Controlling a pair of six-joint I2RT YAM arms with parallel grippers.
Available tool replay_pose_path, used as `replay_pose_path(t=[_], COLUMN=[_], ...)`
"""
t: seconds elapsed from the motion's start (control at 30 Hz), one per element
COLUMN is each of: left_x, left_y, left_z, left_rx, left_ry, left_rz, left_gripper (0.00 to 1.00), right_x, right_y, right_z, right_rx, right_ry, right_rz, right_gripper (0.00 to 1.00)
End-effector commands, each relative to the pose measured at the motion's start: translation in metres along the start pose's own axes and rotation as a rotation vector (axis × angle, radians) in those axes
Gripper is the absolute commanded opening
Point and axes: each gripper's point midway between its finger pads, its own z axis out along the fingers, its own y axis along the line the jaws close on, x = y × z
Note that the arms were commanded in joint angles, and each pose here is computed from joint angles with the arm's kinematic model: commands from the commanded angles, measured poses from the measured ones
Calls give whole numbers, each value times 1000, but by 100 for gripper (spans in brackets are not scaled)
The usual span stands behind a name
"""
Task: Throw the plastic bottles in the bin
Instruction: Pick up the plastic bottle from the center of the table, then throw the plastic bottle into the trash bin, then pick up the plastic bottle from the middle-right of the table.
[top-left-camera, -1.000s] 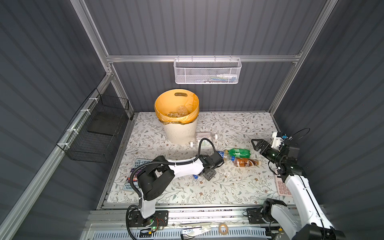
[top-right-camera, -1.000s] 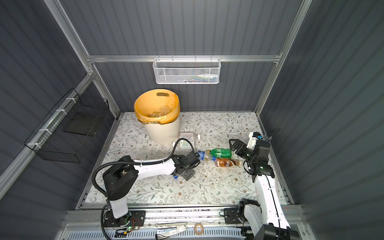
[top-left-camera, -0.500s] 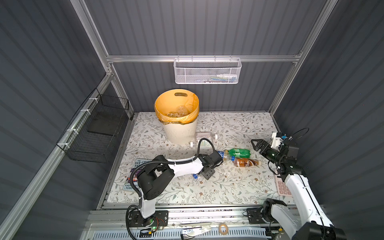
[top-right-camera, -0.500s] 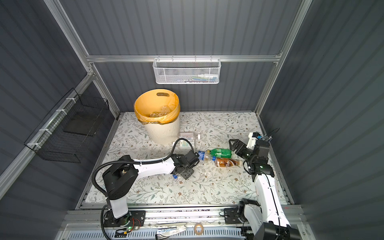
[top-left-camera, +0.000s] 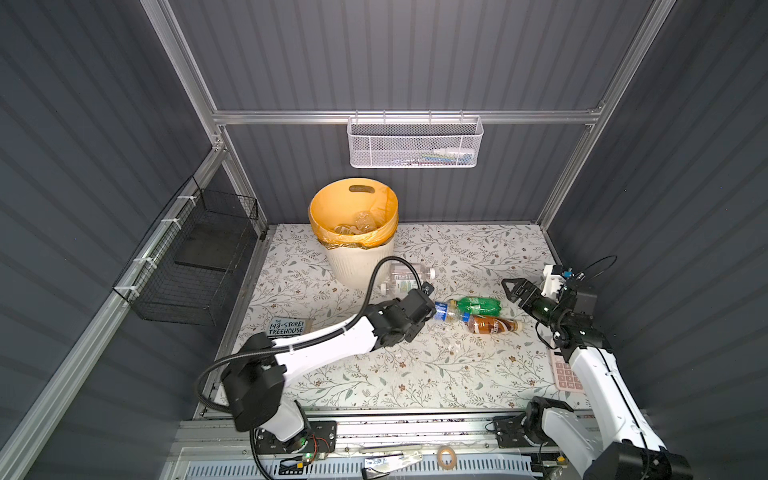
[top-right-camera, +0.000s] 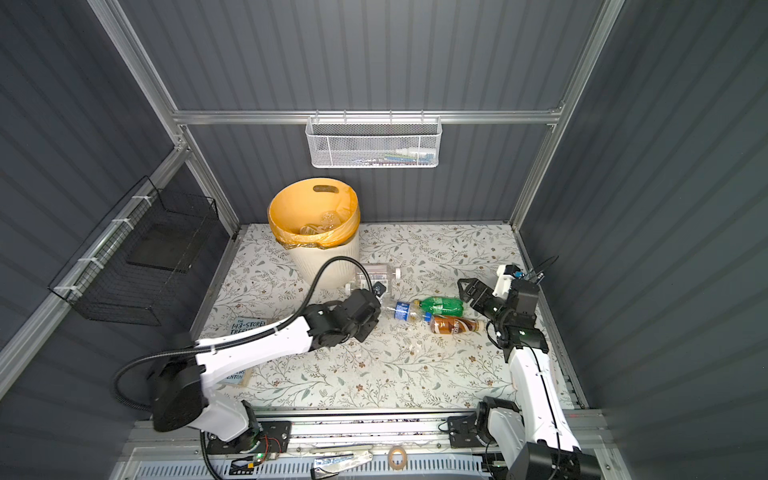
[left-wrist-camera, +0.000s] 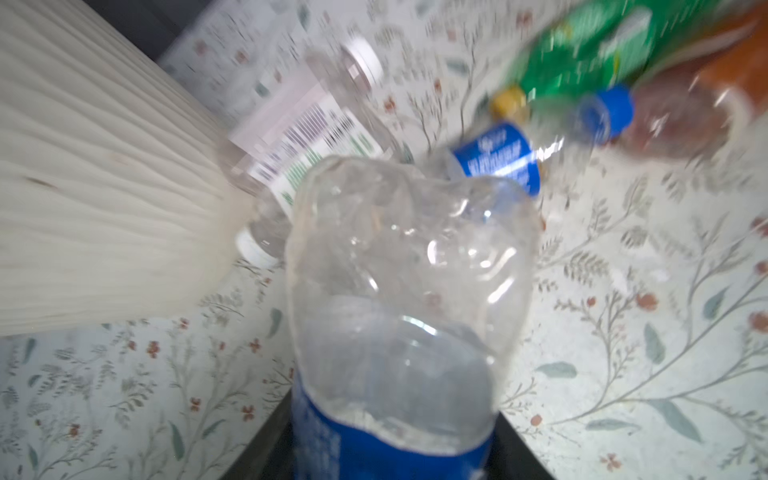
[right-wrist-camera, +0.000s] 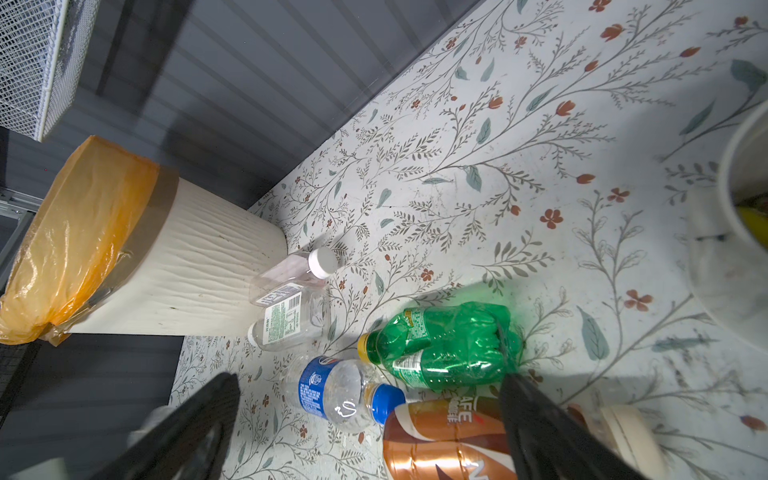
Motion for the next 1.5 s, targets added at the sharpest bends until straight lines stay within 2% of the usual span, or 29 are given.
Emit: replay_pose_path(t=[0.0,0.17,0.27,0.33,0.4,0.43,0.47,0.53,0.57,0.63,0.7,0.73,0.87,1.07,1.3,1.47], left_x=[-50,-118,-156,-178,-195,-194,-201,-207,-209,-208,-208,-205,-193,-174,-131,-103], left_y=[49,80,93,119,170,192,212,224,225,227,226,226,232,209,163,164], left_z=[-48,-125,-137,-121,-91,-66,-54,-34,-28,-24,-34,-40,-67,-93,-82,-78], left_rx=[-157,-218,-319,-363,-311,-278,-271,-275,-274,-283,-278,-281,-326,-252,-247,-304], left_ry=[-232,-559,-614,-587,-546,-489,-461,-393,-370,-349,-383,-408,-447,-522,-465,-429], left_rz=[-39,29,125,130,25,-32,-81,-94,-87,-95,-107,-119,-153,-178,-134,-156], left_gripper=[37,35,40,40,42,44,52,61,75,90,99,100,100,100,100,100], right_x=[-1,-1,-2,-3,-5,-5,-5,-4,-4,-2,0,1,2,-2,20,54], right_y=[0,3,5,8,11,13,15,17,16,11,7,5,1,-1,-12,-24], right_z=[1,1,0,0,-1,-2,-4,-9,-12,-16,-18,-17,-13,-7,-3,1], right_rx=[-7,-22,-31,-37,-44,-47,-51,-43,-30,-1,19,26,40,63,132,229], right_ry=[-9,-14,-14,-18,-19,-16,-14,-13,-19,-27,-28,-25,-10,-1,53,99], right_rz=[-3,0,1,-3,-8,-12,-21,-38,-47,-57,-59,-56,-27,4,95,172], right_gripper=[99,99,98,98,98,98,98,98,98,99,99,99,99,99,98,99])
